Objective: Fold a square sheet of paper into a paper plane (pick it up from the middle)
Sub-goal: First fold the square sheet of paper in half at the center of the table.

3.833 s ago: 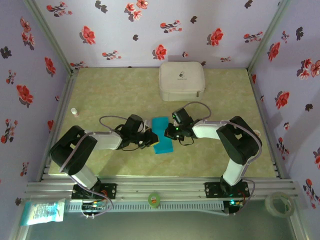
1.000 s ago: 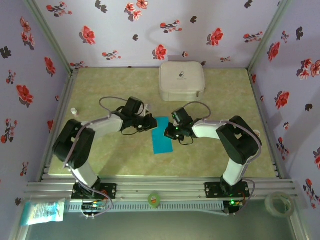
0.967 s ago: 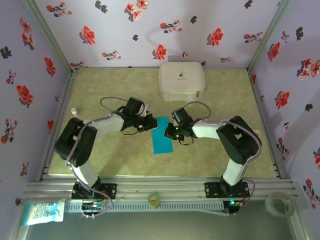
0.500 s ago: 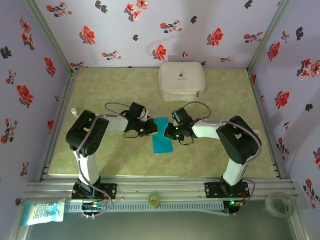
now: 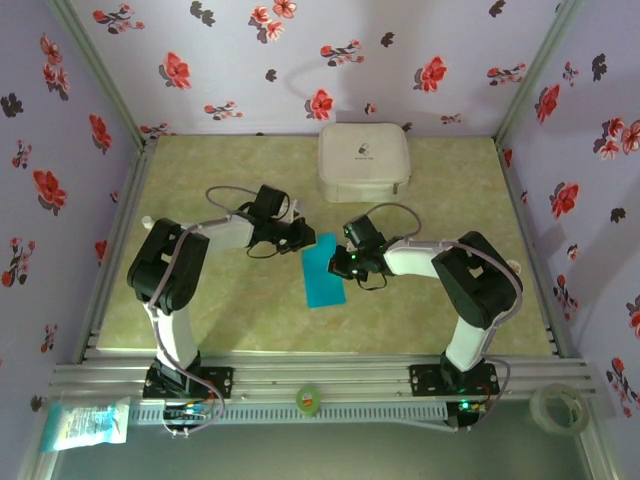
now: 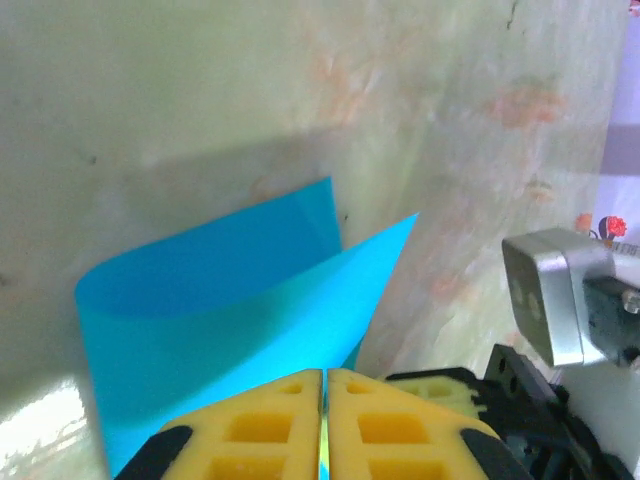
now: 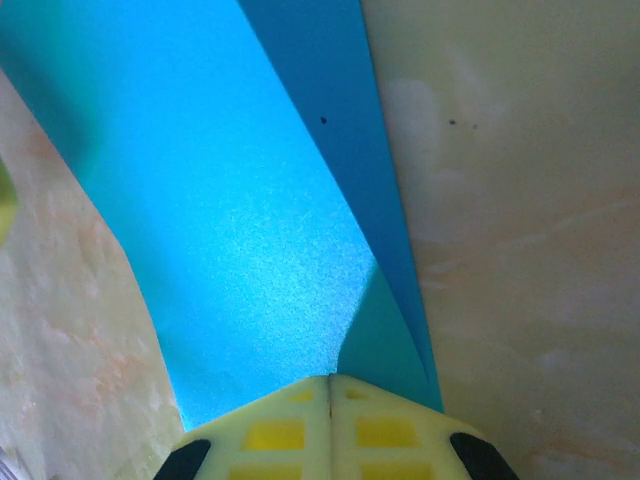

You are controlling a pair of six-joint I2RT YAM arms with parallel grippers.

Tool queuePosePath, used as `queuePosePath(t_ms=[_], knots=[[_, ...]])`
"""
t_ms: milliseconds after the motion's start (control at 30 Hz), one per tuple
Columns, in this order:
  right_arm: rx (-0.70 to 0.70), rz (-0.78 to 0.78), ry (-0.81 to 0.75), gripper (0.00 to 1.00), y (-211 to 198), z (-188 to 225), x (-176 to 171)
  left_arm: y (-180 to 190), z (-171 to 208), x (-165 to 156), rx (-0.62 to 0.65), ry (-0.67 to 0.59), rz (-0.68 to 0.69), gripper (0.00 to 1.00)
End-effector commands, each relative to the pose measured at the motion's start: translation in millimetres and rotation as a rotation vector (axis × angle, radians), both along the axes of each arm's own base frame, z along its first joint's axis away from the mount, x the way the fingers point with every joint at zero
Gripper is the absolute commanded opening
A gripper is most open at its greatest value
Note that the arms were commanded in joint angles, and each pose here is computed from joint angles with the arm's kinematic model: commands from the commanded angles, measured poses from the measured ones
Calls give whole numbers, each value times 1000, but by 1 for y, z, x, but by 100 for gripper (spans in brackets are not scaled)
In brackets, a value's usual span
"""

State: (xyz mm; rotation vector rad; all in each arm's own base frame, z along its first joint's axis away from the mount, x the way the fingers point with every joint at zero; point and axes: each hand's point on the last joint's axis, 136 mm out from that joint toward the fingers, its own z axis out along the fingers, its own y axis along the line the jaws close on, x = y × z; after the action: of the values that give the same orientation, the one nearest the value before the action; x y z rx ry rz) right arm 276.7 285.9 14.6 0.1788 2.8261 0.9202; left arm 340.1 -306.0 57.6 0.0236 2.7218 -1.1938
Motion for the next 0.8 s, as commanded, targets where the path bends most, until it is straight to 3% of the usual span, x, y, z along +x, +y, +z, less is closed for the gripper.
queuePosePath(t_ms=[0, 267, 533, 767], knots=[[-247, -13, 151, 0, -47, -57, -37, 11, -34, -9, 56, 84, -8, 9], [-250, -14, 156, 0, -48, -58, -39, 34, -64, -8, 98, 135, 37, 9], [-247, -8, 156, 0, -48, -57, -39, 45, -67, 9, 135, 145, 93, 9], [-253, -4, 159, 0, -49, -59, -41, 55, -65, 30, 95, 162, 215, 9]])
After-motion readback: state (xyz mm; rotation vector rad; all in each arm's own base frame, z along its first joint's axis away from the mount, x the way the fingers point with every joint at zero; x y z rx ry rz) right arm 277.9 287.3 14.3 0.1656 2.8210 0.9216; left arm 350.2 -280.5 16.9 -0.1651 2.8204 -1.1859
